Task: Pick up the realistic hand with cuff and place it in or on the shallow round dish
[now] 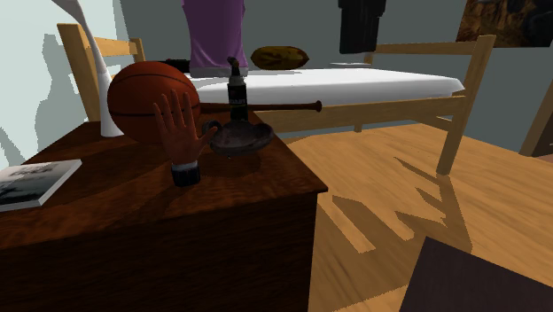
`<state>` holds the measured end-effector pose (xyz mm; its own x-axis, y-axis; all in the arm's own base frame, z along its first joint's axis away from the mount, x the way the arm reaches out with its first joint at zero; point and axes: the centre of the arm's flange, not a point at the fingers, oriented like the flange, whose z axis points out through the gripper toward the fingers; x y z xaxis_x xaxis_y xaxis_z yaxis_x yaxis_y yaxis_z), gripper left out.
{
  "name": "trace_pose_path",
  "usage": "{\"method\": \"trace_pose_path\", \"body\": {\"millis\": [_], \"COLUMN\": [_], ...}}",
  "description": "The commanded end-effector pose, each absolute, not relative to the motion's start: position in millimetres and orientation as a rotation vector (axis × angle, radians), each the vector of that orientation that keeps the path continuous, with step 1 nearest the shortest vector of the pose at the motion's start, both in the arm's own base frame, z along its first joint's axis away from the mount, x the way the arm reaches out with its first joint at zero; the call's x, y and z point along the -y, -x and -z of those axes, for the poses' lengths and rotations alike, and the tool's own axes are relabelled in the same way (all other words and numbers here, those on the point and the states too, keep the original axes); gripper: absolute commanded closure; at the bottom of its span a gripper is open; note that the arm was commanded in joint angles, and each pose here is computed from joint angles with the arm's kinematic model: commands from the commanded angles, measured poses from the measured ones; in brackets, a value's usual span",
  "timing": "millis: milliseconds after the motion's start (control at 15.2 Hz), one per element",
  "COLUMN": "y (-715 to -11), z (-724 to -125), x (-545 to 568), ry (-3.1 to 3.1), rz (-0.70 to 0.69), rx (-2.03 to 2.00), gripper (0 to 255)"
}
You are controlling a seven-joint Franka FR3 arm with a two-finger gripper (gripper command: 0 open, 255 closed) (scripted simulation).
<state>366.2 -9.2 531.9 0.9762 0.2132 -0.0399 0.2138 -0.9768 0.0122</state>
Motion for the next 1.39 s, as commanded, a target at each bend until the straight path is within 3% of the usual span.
{"method": "trace_pose_path", "body": {"millis": [0,1320], "y": [-385,-592], "z": [-520,-427], "x": [12,-19], "ry": [-3.095,-2.909], "rz": [0.018,-0.346], "rx": [-0.397,-0.963], "gripper": [0,0]}}
